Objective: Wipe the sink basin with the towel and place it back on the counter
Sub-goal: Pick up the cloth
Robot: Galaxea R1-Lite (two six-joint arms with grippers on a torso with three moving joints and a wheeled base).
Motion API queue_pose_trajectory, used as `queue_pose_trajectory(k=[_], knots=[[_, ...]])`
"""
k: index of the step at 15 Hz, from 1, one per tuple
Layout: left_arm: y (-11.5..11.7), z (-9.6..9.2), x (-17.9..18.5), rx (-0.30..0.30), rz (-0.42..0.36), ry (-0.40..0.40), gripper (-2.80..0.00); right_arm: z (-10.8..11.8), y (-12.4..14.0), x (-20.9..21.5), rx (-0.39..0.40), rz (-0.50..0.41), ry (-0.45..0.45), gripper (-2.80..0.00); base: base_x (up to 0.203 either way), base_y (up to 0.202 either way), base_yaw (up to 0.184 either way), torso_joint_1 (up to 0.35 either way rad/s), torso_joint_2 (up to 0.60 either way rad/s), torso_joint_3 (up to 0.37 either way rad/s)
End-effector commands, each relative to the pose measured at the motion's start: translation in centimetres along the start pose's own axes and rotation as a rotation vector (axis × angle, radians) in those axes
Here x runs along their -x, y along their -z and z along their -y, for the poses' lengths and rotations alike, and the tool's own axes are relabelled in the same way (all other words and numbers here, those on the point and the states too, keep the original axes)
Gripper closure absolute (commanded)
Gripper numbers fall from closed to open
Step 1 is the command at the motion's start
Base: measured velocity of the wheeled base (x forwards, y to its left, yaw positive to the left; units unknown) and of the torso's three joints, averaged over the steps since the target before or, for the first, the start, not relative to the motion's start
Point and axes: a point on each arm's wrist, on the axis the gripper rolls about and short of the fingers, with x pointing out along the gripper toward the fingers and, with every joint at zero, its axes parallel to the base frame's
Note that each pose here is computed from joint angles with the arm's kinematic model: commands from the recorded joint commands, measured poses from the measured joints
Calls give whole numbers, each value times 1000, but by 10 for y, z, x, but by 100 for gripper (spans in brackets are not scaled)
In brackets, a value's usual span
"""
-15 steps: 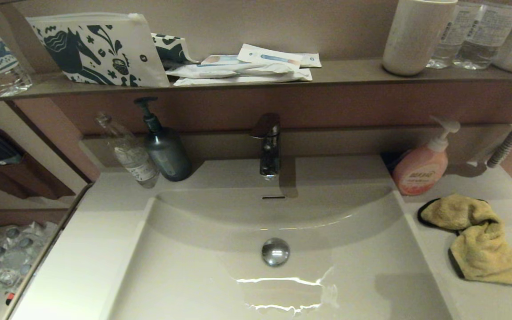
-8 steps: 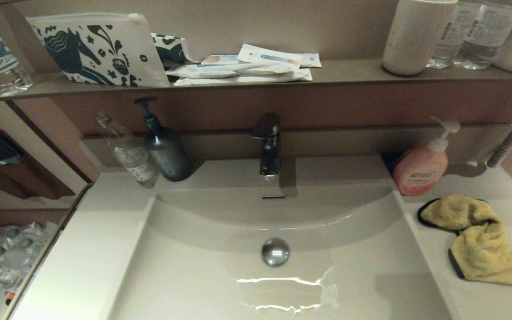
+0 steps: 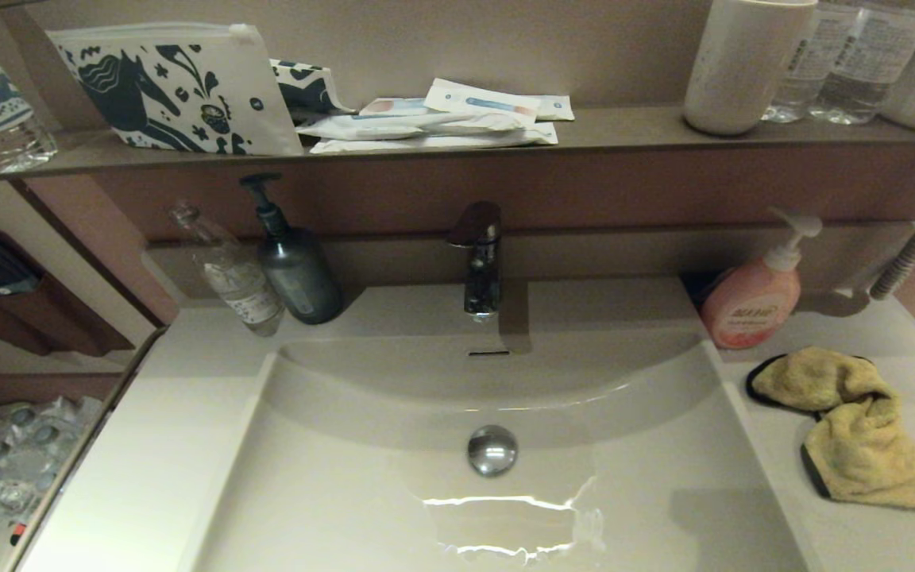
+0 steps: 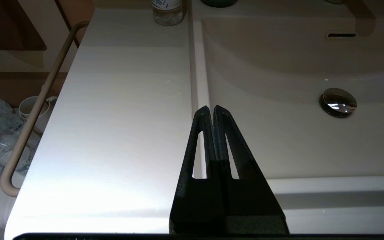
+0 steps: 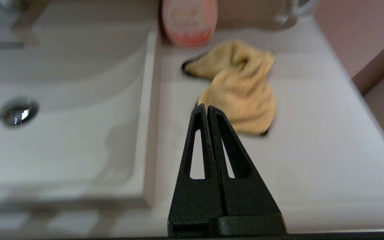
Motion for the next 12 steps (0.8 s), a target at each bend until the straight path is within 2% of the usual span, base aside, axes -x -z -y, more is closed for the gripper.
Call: queue_pose_trajectory(k=[1,5,9,12], knots=[[0,0,0,0,-1,0,0,0,-21,-12,0,-51,13,0,0,0,0,0,0,0],[0,0,0,1,-1,-1,0,1,-47,-42,4,-171,72,0,0,0,0,0,0,0],[0,0,0,0,-1,-1,0,2,-58,-75,15,-295,115,0,0,0,0,0,0,0],[0,0,0,0,-1,0,0,4,-72,-88,17,-299,146,0,0,0,0,0,0,0]])
